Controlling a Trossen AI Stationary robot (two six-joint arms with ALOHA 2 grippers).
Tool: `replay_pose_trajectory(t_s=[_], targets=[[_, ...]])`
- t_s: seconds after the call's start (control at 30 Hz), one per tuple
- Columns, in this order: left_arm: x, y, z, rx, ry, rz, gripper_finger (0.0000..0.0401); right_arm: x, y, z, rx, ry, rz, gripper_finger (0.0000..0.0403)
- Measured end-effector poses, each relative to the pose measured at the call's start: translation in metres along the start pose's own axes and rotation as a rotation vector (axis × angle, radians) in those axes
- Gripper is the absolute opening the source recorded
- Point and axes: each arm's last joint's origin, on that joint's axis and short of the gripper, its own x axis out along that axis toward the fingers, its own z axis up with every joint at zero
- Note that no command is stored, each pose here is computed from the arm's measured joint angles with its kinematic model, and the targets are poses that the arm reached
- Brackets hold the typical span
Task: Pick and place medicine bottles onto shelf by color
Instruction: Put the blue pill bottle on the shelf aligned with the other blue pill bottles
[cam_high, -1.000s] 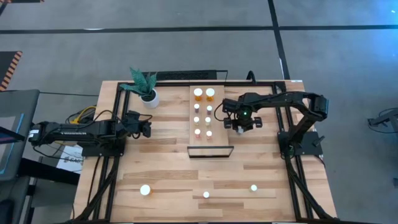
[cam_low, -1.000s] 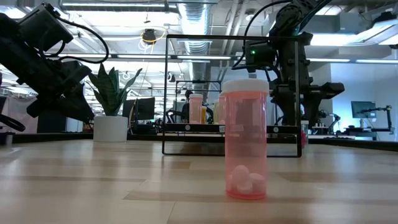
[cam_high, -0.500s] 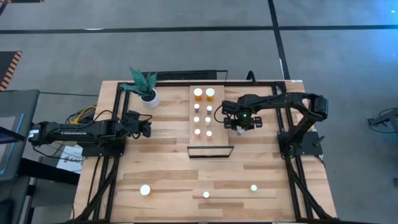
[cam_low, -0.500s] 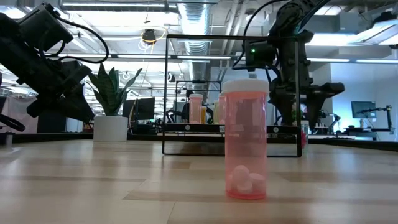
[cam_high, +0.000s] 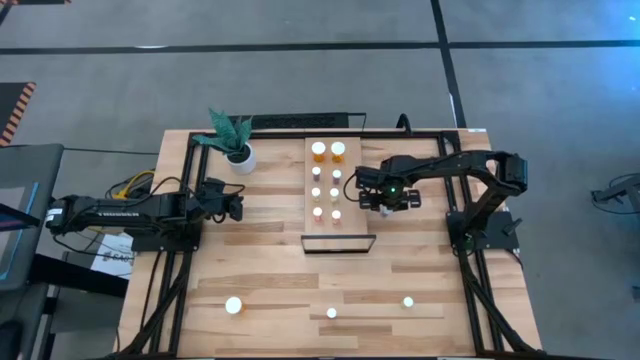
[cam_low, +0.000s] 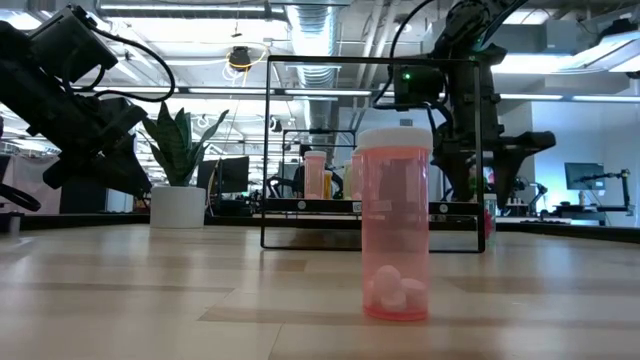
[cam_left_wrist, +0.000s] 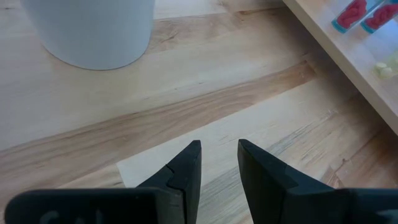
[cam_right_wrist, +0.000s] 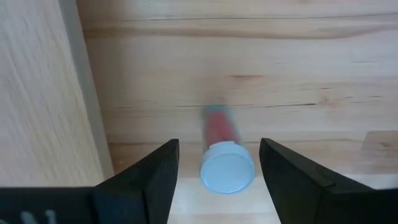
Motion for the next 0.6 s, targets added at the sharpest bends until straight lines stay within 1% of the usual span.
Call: replay_pose_trajectory(t_s=[0.33, 0.5, 0.6], targets=[[0.0, 0.0, 0.0, 0.0, 0.0, 0.0, 0.0091, 0.0, -0.003, -0.001, 0.019, -0.002, -0.002, 0.0245], [0.0, 0.0, 0.0, 0.0, 0.0, 0.001, 0.0091, 0.007, -0.023, -0.006, 0.058, -0.015, 0.104, 0.0245], [0.0, 0.0, 0.0, 0.0, 0.0, 0.0, 0.0091, 0.006, -0.033, -0.009, 0.071, -0.019, 0.147, 0.0245]])
